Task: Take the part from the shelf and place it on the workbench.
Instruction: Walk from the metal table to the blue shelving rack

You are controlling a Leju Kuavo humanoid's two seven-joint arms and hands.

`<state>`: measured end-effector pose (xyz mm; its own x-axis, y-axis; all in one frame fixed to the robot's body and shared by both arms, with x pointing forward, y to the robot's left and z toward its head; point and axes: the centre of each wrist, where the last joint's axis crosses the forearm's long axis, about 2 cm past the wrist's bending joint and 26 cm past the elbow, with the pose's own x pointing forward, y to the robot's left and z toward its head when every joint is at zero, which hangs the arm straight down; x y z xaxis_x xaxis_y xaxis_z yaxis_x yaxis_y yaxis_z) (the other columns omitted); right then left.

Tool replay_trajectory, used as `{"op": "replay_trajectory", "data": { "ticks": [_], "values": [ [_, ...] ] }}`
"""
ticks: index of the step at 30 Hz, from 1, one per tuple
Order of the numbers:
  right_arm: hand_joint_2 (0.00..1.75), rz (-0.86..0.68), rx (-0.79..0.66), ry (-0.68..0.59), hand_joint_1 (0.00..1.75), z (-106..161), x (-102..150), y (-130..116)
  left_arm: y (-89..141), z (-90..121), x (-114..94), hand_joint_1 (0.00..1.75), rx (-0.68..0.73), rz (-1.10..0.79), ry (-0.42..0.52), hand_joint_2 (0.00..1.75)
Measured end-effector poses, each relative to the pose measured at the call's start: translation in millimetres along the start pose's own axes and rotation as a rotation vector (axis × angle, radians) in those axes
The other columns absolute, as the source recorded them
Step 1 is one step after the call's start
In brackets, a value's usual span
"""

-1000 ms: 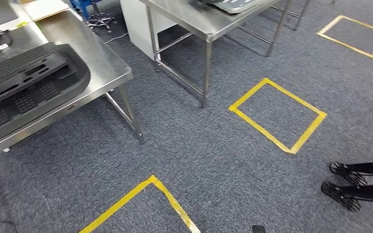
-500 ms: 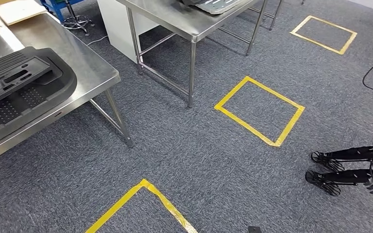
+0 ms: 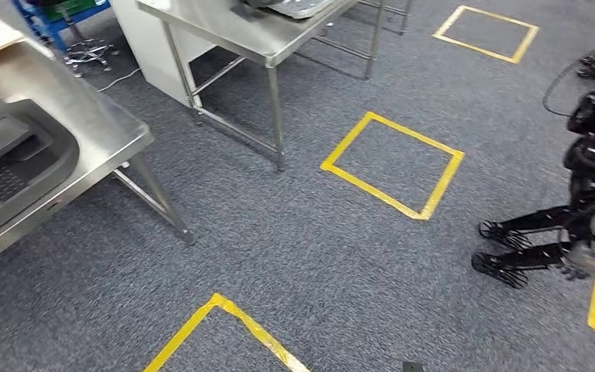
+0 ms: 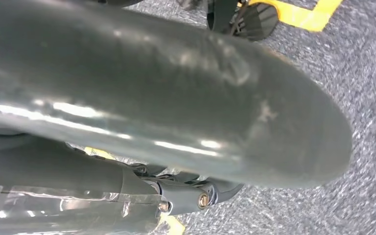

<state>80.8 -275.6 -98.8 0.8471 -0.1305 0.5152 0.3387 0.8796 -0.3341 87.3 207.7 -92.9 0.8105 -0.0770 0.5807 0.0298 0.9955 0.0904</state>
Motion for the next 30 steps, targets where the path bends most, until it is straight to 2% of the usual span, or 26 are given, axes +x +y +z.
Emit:
{"op": "replay_trajectory", "data": {
  "ticks": [30],
  "values": [
    [0.0,0.005,0.001,0.007,0.0,0.9,-0.9,1.0,-0.3,0.2,-0.7,0.0,-0.022,0.007,-0.004,0.0]
  ]
}}
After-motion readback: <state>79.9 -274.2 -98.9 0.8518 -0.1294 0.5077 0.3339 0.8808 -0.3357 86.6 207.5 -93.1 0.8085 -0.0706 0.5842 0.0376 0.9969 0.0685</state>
